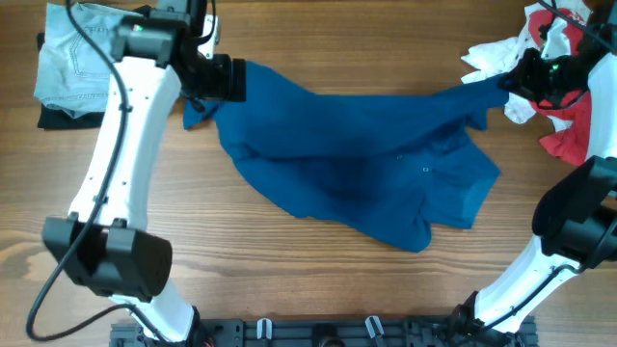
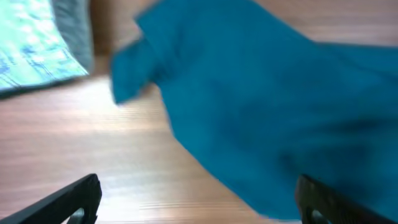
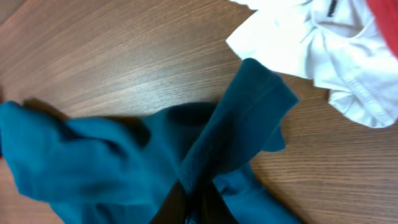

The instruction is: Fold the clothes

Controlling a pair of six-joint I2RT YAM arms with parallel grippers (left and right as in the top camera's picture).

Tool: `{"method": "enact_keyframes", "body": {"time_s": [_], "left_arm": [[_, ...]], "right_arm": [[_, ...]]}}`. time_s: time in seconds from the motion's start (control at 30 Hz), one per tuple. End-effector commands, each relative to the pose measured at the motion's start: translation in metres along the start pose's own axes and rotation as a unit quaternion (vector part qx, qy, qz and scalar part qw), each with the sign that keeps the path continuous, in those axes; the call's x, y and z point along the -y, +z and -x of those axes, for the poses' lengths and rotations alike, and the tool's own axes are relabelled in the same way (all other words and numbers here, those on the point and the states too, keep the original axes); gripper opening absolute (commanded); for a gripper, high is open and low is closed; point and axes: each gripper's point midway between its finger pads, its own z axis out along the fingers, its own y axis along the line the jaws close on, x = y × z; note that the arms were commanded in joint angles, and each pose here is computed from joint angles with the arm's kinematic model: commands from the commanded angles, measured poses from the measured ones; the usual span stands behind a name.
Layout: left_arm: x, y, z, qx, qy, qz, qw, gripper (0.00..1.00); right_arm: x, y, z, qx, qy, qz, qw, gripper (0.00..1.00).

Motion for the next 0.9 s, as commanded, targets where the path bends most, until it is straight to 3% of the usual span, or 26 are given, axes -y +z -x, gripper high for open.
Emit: {"method": "enact_keyframes", "body": {"time_s": [0.0, 0.2, 0.4, 0.67, 0.87], "left_arm": [[0.021, -0.018, -0.017, -0.028, 0.004, -0.069, 0.997, 1.0], [0.018, 0.001, -0.046, -0.093, -0.006, -0.063, 0.994, 1.0], [0.013, 0.058, -0.081, -0.147, -0.058, -0.049, 0.986, 0.97], [0.007, 0.134, -0.086, -0.095, -0.107, -0.043, 0.989, 0.82], [-0.005, 0.173, -0.095, -0.053, -0.148, -0.021, 0.987, 0.83]], "right_arm": [[-0.003, -0.001, 0.0, 0.0, -0.005, -0.004, 1.0, 0.05], [-0.003, -0.001, -0.001, -0.002, -0.005, -0.004, 1.0, 0.06], [-0.004, -0.001, 0.0, 0.0, -0.007, -0.003, 1.0, 0.06], [-0.006, 0.0, 0.0, 0.0, -0.01, -0.003, 1.0, 0.06], [-0.007, 0.001, 0.0, -0.001, -0.011, -0.002, 1.0, 0.06]]}}
